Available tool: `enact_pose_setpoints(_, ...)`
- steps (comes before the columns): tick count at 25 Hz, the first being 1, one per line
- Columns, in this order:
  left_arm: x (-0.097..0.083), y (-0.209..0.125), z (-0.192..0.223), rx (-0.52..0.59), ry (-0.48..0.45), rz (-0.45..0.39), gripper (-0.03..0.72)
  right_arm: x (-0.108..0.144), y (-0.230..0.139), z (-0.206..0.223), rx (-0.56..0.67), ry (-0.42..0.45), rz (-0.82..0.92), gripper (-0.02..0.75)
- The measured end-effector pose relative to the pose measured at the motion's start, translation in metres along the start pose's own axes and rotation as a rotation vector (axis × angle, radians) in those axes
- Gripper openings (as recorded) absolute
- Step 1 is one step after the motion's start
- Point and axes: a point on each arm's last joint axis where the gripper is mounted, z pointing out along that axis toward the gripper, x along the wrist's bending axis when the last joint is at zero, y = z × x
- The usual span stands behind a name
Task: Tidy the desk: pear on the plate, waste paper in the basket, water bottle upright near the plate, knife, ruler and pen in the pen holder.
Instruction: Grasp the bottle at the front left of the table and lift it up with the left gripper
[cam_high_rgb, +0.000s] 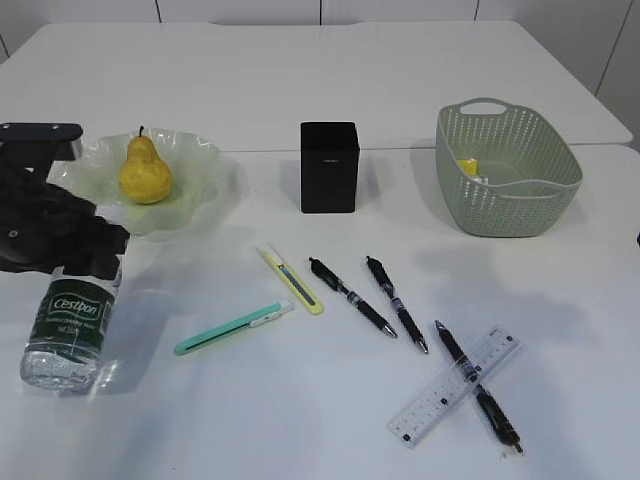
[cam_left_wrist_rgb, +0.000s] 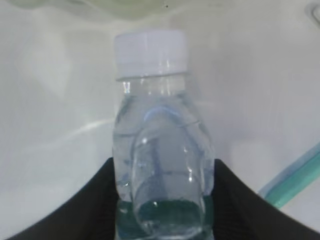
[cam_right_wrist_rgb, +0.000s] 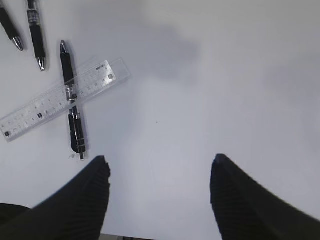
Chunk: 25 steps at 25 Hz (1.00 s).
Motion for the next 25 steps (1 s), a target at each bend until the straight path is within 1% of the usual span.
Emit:
enact_pose_setpoints(5, 0.003, -0.017, -0.01, -0.038, -0.008, 0.002, 0.347, 0.0, 0.0, 0.0, 0.001, 0.0, 0.0, 0.47)
enact_pose_setpoints(12, 0.007, -0.034, -0.03, -0.133, -0.028, 0.004, 0.347, 0.0, 0.0, 0.0, -0.001, 0.0, 0.0, 0.47)
enact_pose_setpoints(18, 0.01, -0.048, -0.051, -0.318, -0.052, 0.06, 0.347, 0.0, 0.0, 0.0, -0.002, 0.0, 0.0, 0.47)
enact_pose_setpoints(25, 0.011, -0.064, -0.063, -0.509, -0.101, 0.074, 0.347, 0.0, -0.002, 0.0, 0.019, 0.001, 0.0, 0.47)
